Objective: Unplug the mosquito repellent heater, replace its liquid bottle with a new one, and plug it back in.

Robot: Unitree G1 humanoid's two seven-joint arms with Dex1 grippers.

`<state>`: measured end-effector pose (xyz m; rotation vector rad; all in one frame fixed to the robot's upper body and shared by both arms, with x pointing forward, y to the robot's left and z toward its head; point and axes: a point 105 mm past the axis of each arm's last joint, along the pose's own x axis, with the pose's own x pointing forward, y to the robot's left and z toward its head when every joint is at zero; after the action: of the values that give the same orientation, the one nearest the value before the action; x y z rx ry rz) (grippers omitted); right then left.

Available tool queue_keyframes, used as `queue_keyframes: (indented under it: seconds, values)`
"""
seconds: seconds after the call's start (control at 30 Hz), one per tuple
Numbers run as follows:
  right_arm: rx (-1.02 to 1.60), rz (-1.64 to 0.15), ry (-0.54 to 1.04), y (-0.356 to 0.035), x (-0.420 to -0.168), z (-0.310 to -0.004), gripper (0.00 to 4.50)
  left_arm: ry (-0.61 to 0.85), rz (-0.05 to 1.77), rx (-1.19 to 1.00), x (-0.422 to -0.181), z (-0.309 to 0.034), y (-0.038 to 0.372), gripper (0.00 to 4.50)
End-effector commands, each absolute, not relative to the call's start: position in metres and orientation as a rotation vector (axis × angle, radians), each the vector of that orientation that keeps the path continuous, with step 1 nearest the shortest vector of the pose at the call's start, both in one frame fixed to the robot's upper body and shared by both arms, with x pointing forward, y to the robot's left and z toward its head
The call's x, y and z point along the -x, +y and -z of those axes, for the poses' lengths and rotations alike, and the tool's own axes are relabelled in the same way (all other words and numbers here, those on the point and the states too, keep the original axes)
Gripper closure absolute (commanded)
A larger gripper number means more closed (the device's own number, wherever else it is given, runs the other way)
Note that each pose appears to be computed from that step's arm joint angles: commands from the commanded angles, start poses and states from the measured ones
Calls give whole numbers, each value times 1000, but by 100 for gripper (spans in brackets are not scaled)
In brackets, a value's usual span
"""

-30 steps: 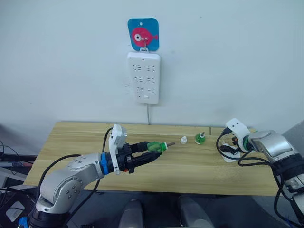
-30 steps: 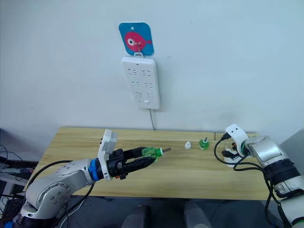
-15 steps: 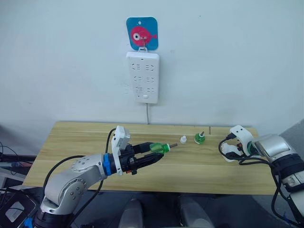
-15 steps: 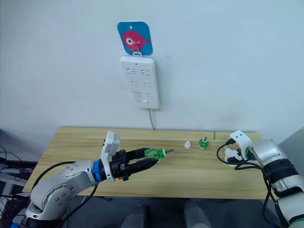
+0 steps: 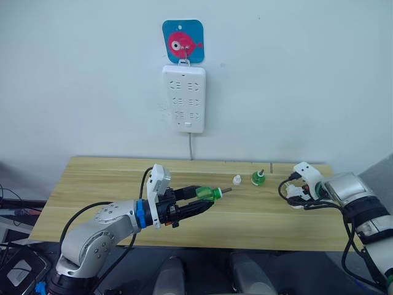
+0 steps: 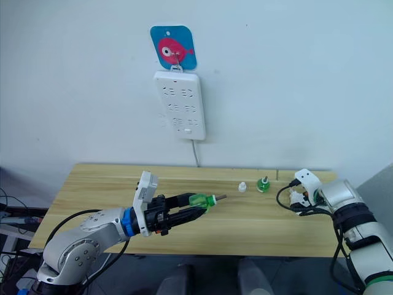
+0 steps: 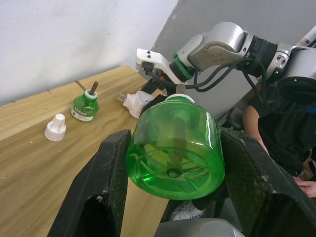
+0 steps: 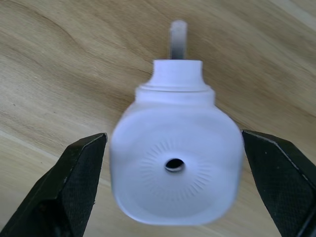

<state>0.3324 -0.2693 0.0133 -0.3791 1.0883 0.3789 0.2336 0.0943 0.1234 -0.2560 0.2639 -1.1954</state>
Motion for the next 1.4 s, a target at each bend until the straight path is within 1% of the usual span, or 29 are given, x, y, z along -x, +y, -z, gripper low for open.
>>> queue_keyframes:
  seconds: [0.03, 0.13, 0.17, 0.23, 0.3, 0.33, 0.47, 0.6, 0.7, 0.77, 0.83, 0.93, 1.07, 1.23, 1.4]
  values:
    - [405, -375, 1069, -272, -338, -20, 0, 230, 1221, 244, -231, -129, 92, 212]
    - [411, -383, 1072, -272, -339, -18, 0, 231, 1221, 244, -232, -129, 92, 212]
    - [408, -383, 1071, -272, -339, -18, 17, 231, 1221, 244, -232, -129, 92, 212]
    - [406, -386, 1069, -271, -340, -17, 59, 231, 1221, 244, -232, -129, 92, 212]
    - [401, -391, 1069, -270, -340, -17, 128, 231, 1222, 244, -232, -129, 91, 212]
    - [393, -395, 1070, -269, -340, -17, 152, 231, 1223, 244, -232, -129, 91, 212]
    - [369, -410, 1074, -268, -336, -19, 150, 232, 1226, 243, -234, -129, 91, 212]
    - [328, -419, 1040, -275, -329, -35, 150, 238, 1243, 235, -234, -131, 92, 212]
    - [246, -457, 933, -279, -323, -72, 150, 239, 1269, 222, -237, -137, 97, 212]
    - [196, -523, 869, -272, -313, -92, 150, 242, 1299, 215, -238, -142, 100, 212]
    - [145, -630, 801, -258, -298, -111, 150, 248, 1337, 207, -237, -147, 101, 212]
    - [49, -819, 624, -226, -276, -147, 150, 250, 1385, 198, -236, -159, 104, 212]
    - [-27, -958, 468, -190, -253, -180, 150, 259, 1435, 194, -233, -177, 113, 212]
    - [-146, -1101, 339, -148, -236, -199, 150, 261, 1464, 180, -231, -193, 117, 212]
    - [-269, -1209, 299, -121, -229, -206, 150, 224, 1470, 179, -234, -205, 112, 212]
